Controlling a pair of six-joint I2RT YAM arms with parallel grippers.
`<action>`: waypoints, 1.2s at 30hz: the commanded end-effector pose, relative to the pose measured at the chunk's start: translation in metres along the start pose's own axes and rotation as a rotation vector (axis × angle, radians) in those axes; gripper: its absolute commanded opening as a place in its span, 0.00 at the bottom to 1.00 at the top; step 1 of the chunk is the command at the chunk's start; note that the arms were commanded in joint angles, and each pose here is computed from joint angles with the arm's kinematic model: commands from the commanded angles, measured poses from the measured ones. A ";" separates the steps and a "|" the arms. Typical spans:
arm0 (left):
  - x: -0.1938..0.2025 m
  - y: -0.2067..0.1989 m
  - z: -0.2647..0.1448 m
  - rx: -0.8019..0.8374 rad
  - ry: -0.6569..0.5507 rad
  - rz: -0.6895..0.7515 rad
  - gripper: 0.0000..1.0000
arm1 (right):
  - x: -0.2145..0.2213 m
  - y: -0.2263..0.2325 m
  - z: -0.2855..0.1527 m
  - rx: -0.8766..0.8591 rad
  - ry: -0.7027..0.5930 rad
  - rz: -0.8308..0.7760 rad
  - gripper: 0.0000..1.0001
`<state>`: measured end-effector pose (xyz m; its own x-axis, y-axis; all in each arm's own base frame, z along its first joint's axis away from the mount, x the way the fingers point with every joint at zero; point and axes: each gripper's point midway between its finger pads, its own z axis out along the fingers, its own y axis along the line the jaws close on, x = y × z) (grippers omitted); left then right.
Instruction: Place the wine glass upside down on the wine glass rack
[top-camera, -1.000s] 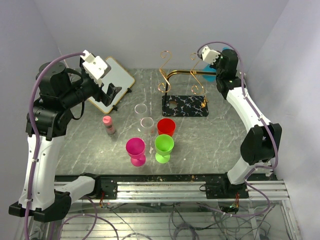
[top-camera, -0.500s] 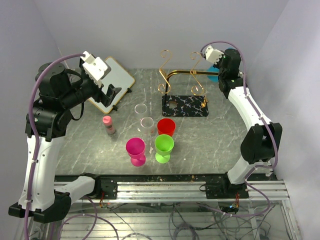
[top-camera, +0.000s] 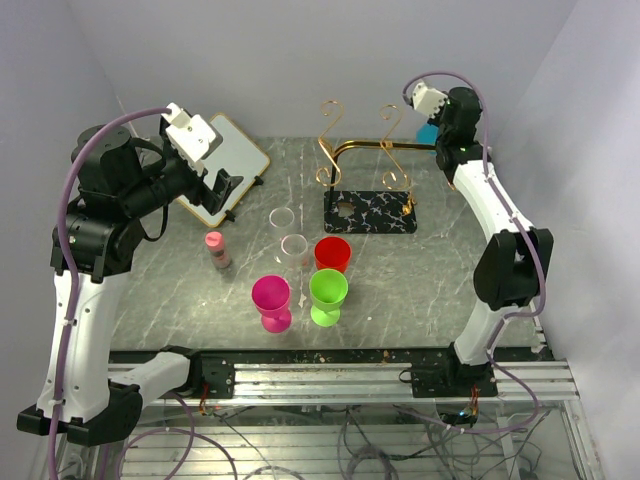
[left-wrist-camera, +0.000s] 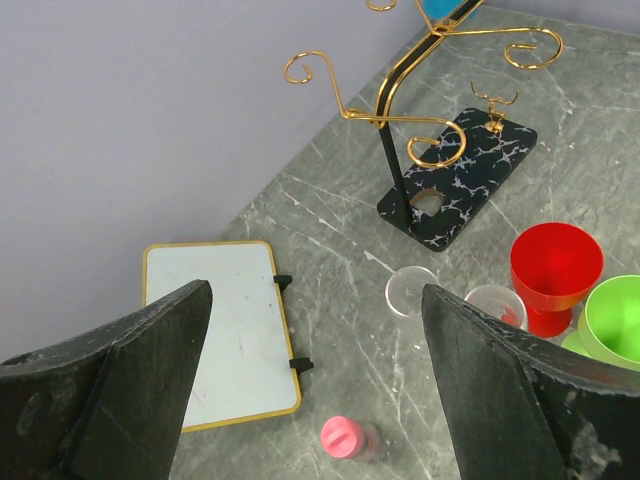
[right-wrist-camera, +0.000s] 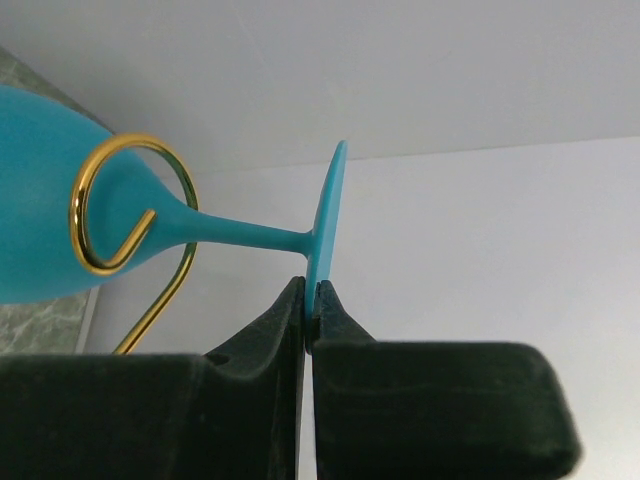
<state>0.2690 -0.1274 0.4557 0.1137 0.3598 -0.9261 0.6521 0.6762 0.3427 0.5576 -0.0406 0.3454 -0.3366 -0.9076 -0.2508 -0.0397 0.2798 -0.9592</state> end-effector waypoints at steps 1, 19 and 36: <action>-0.011 0.000 -0.003 0.011 -0.032 0.019 0.97 | -0.007 -0.018 0.008 0.049 -0.016 0.021 0.00; -0.012 -0.001 -0.007 0.010 -0.035 0.030 0.97 | -0.032 0.005 0.008 -0.027 -0.100 -0.008 0.00; -0.013 -0.003 -0.013 0.003 -0.040 0.039 0.96 | -0.038 0.015 -0.013 -0.060 -0.111 -0.043 0.08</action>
<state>0.2633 -0.1261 0.4581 0.1257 0.3630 -0.9233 0.6498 0.6731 0.3531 0.5693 0.0007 0.3188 -0.2389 -0.9484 -0.2086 -0.1515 0.2486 -0.9567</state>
